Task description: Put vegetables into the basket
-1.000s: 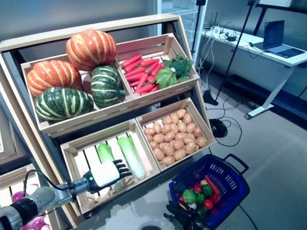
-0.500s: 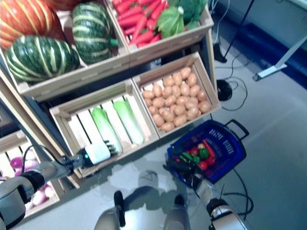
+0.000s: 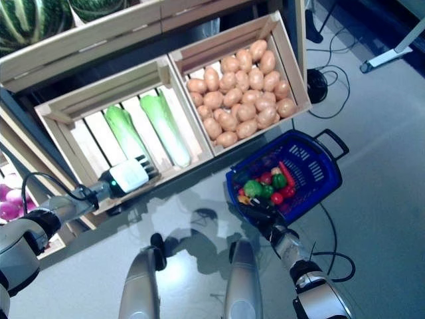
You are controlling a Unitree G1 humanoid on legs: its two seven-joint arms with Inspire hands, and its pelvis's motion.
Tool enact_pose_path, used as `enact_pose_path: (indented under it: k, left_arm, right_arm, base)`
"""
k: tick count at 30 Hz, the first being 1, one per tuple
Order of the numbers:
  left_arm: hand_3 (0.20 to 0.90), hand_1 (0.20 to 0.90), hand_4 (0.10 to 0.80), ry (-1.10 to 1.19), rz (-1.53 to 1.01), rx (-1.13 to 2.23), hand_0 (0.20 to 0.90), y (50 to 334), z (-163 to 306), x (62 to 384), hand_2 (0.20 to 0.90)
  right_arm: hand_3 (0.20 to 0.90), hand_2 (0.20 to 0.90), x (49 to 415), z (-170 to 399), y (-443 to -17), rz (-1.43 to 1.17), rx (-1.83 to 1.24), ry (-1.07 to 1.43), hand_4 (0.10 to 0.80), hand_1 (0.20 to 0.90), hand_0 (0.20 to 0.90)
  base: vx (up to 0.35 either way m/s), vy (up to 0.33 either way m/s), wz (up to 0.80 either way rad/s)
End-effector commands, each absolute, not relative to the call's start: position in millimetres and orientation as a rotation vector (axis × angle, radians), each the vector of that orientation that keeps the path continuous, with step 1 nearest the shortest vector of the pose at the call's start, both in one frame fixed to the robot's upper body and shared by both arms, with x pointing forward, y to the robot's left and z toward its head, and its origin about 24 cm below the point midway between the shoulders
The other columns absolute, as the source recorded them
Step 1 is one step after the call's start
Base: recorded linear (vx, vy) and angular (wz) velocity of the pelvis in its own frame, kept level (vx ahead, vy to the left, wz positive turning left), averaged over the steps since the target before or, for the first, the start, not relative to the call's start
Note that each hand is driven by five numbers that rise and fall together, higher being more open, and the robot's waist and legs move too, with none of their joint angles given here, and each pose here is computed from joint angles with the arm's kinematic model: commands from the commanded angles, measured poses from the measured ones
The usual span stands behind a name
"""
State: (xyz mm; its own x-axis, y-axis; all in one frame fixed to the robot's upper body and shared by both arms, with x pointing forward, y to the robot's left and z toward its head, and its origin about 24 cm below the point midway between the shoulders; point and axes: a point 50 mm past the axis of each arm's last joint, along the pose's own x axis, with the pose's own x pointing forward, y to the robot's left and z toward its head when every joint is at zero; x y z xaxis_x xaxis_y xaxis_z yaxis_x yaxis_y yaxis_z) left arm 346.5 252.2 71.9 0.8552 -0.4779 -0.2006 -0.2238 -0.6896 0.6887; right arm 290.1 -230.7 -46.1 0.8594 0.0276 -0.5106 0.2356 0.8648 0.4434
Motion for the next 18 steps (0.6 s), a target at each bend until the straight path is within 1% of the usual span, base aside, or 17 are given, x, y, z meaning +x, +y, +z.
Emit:
enact_pose_path:
  k: [1,9,13,18]
  left_arm:
    - [0.900,0.900,0.800,-0.558,-0.116,2.359,0.900,269,137,367,0.900]
    - [0.900,0.900,0.800,-0.578,-0.016,2.375,0.900,284,159,365,0.900]
    - [0.900,0.900,0.800,-0.528,0.005,2.389,0.900,291,168,364,0.900]
    - [0.900,0.900,0.800,-0.522,0.048,2.381,0.900,297,178,363,0.900]
  right_arm:
    - [0.900,0.900,305,-18,-245,-0.105,0.527,0.393,0.800,0.900,0.900]
    - [0.900,0.900,309,-4,-253,-0.101,0.529,0.341,0.800,0.900,0.900]
    - [0.900,0.900,311,3,-256,-0.103,0.529,0.316,0.800,0.900,0.900]
    - [0.900,0.900,315,17,-263,-0.110,0.560,0.266,0.800,0.900,0.900]
  base:
    - [0.000,0.000,0.00]
    - [0.025,0.010,-0.03]
    - [0.000,0.000,0.00]
    - [0.000,0.000,0.00]
